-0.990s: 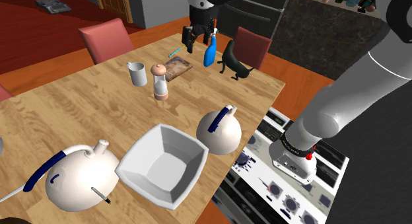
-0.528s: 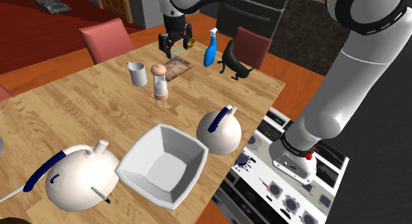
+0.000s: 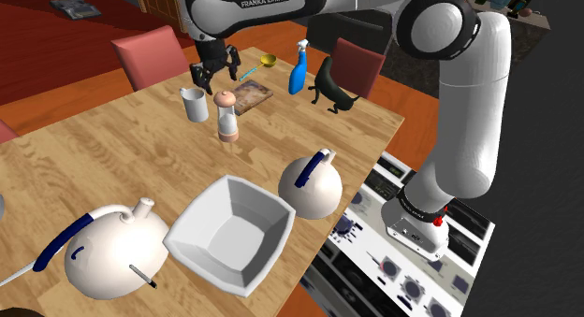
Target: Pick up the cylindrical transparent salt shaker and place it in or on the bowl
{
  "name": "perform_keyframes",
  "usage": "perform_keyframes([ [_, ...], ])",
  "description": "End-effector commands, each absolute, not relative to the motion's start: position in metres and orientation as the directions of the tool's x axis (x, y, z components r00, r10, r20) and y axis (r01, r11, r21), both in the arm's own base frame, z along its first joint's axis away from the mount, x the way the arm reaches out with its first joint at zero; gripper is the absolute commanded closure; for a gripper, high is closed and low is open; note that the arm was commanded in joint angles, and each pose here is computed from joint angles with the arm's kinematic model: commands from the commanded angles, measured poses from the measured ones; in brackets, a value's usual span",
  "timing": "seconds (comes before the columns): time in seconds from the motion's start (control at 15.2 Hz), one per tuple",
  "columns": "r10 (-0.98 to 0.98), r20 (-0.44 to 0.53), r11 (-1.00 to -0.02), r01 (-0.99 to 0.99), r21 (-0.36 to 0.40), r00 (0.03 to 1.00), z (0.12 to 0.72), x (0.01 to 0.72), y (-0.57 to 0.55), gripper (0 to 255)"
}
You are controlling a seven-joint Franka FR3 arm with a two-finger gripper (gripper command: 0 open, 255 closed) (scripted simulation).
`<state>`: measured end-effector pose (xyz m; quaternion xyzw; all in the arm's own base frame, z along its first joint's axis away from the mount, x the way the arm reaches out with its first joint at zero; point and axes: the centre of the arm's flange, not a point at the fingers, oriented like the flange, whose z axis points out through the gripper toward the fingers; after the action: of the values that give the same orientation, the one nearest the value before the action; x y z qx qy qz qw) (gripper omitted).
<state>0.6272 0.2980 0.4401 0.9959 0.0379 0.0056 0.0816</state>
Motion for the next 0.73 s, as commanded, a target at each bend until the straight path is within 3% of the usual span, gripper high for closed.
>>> perform_keyframes([
  [0.0, 0.075, 0.002, -0.983, 0.073, 0.168, 0.997, 0.428, 0.634, 0.304, 0],
  [0.66, 0.075, 0.002, -0.983, 0.073, 0.168, 0.997, 0.394, 0.634, 0.298, 0],
])
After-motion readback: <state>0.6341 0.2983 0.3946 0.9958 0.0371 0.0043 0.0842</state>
